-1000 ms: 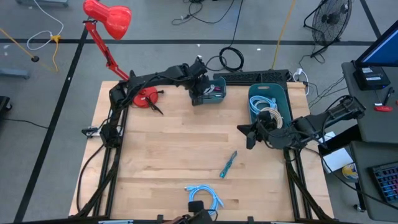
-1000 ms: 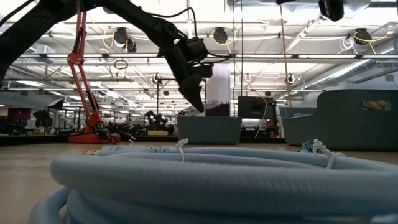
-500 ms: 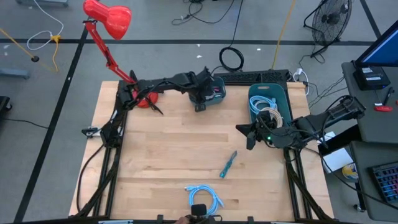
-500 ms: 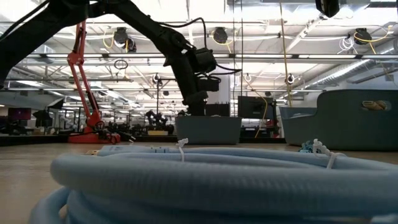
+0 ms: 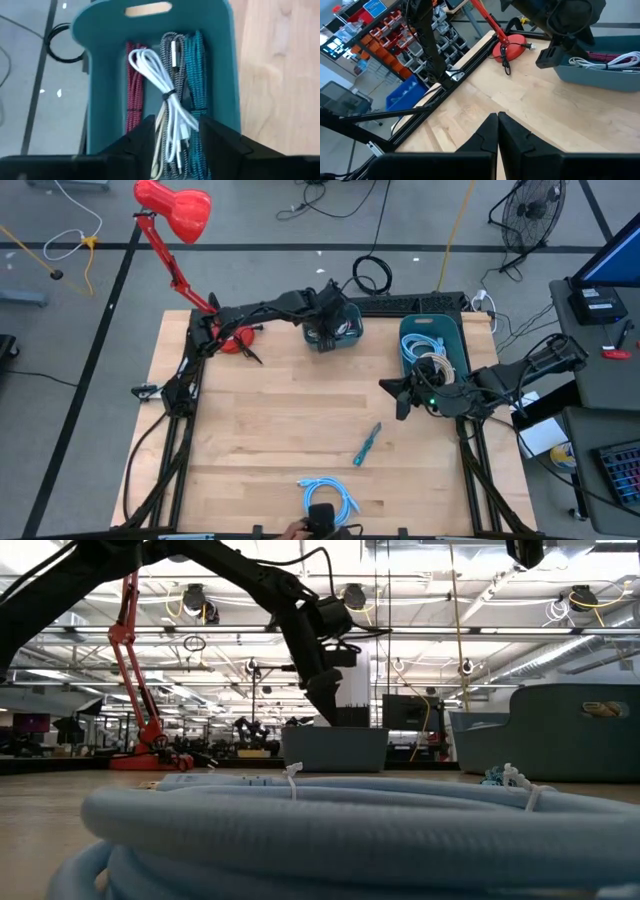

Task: Pick & Place USB Port
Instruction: Put the blue HDMI cable into the right blue bin

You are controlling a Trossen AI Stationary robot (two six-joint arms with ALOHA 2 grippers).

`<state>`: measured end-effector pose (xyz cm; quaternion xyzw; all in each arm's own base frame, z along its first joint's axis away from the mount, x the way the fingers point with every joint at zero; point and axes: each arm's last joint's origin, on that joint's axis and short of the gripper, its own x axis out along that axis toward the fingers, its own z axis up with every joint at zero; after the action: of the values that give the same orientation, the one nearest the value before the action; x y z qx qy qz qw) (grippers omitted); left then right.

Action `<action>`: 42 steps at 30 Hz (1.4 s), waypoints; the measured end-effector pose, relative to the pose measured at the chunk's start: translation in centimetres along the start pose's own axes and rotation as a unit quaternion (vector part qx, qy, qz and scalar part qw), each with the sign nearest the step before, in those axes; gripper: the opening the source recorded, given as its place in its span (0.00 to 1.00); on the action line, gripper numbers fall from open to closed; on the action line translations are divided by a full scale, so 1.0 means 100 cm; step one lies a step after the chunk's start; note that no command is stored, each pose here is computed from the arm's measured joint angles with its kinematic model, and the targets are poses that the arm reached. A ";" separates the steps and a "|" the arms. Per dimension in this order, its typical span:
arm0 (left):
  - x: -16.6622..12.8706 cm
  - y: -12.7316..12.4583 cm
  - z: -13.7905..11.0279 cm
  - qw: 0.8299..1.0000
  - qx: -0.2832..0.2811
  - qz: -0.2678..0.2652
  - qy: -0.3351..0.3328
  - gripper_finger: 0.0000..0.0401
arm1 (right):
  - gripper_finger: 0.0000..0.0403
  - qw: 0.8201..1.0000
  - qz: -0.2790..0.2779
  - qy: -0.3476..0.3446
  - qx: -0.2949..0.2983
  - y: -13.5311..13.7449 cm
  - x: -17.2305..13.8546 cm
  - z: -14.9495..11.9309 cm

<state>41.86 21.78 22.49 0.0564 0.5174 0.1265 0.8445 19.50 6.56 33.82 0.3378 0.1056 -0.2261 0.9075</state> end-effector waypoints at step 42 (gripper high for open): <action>-0.089 -0.243 0.060 0.976 -0.016 -0.214 -0.041 0.05 | 0.00 0.975 0.021 0.207 -0.079 -0.015 -0.013 -0.021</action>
<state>47.13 -3.80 27.38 -0.0645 0.4806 -0.0513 0.8730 17.53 7.40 31.89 0.3071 0.3017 -0.1234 0.8941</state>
